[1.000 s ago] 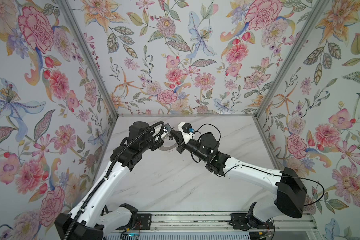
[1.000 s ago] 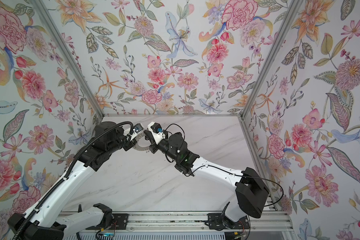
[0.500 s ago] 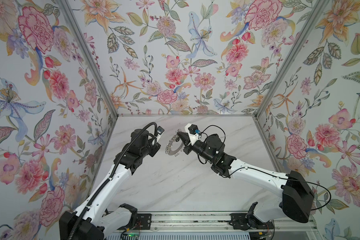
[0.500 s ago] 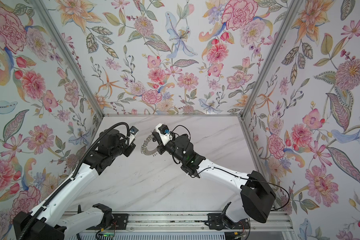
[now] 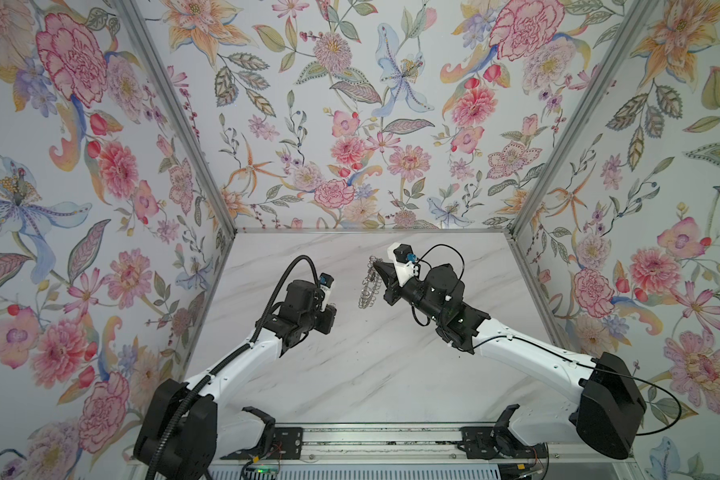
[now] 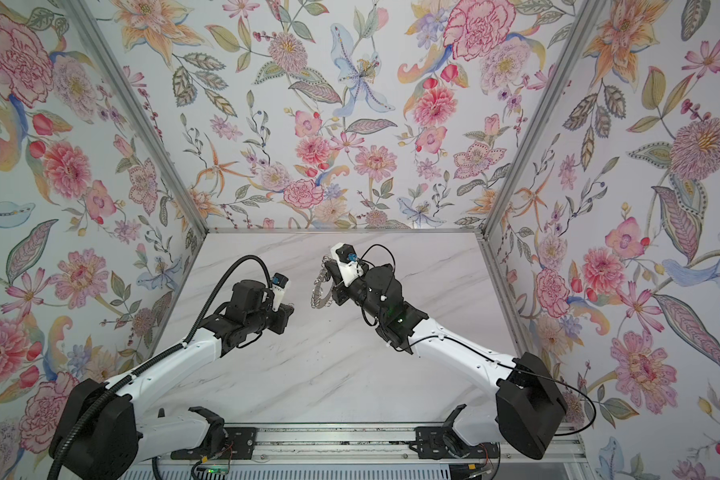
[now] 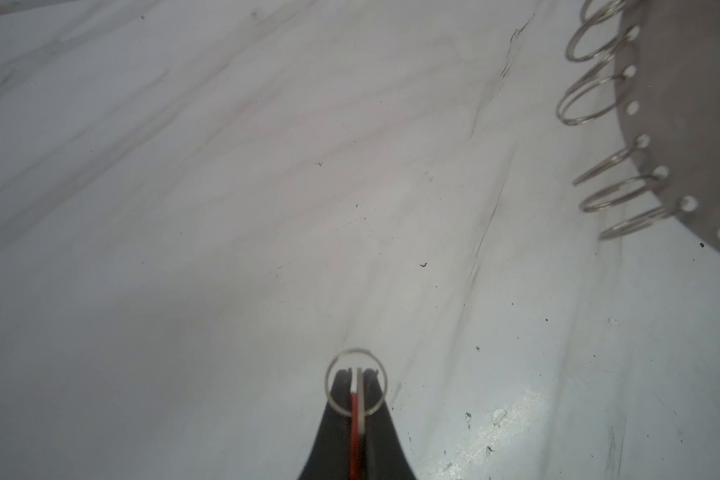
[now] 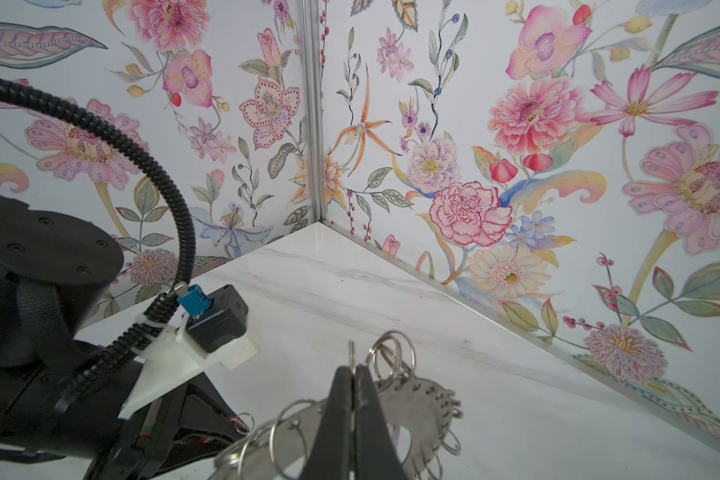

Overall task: Remove the keys from the keyring
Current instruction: 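Pull the left gripper away from the plate holding the red-tagged key, then lower the left gripper and release the red-tagged key onto the table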

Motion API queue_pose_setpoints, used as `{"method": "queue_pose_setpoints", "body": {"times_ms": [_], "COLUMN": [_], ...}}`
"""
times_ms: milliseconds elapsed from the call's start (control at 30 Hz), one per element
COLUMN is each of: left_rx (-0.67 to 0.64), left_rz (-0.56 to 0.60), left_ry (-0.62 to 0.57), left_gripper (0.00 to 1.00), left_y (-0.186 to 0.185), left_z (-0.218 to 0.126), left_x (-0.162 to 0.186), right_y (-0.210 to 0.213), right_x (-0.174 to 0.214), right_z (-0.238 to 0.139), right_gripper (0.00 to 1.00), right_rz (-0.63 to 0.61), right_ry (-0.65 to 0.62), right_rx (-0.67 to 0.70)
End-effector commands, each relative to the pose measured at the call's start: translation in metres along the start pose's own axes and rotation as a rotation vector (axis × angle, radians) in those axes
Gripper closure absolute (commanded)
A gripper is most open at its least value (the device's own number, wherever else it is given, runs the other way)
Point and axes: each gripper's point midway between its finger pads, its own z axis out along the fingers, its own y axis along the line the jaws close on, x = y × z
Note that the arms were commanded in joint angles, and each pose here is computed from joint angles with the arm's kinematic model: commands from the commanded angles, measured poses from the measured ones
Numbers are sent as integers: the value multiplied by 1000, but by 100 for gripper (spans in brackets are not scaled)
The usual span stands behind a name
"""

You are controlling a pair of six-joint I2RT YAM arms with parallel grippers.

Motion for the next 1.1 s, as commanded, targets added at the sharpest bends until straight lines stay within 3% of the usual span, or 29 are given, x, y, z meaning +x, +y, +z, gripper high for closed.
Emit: {"method": "queue_pose_setpoints", "body": {"times_ms": [0, 200, 467, 667, 767, 933, 1067], "left_rx": [-31, -87, -149, -162, -159, -171, -183], "left_rz": [-91, -172, -190, -181, -175, -154, -118], "left_ry": [29, 164, 234, 259, 261, 256, 234], "left_gripper": [100, 100, 100, 91, 84, 56, 47], "left_y": [2, 3, 7, 9, 9, 10, 10], "left_z": [11, 35, 52, 57, 57, 53, 41], "left_x": [10, 42, 64, 70, 69, 63, 43], "right_y": [-4, -7, -12, -16, -15, -16, -16], "right_x": [-9, 0, 9, 11, 13, 14, 13], "right_z": [-8, -9, -8, -8, -7, -6, -4], "right_gripper": [100, 100, 100, 100, 100, 100, 100], "right_rz": [25, 39, 53, 60, 63, 66, 68], "right_ry": [-25, -10, 9, 16, 18, 21, 24], "right_rx": [4, 15, 23, 26, 24, 20, 14]}}
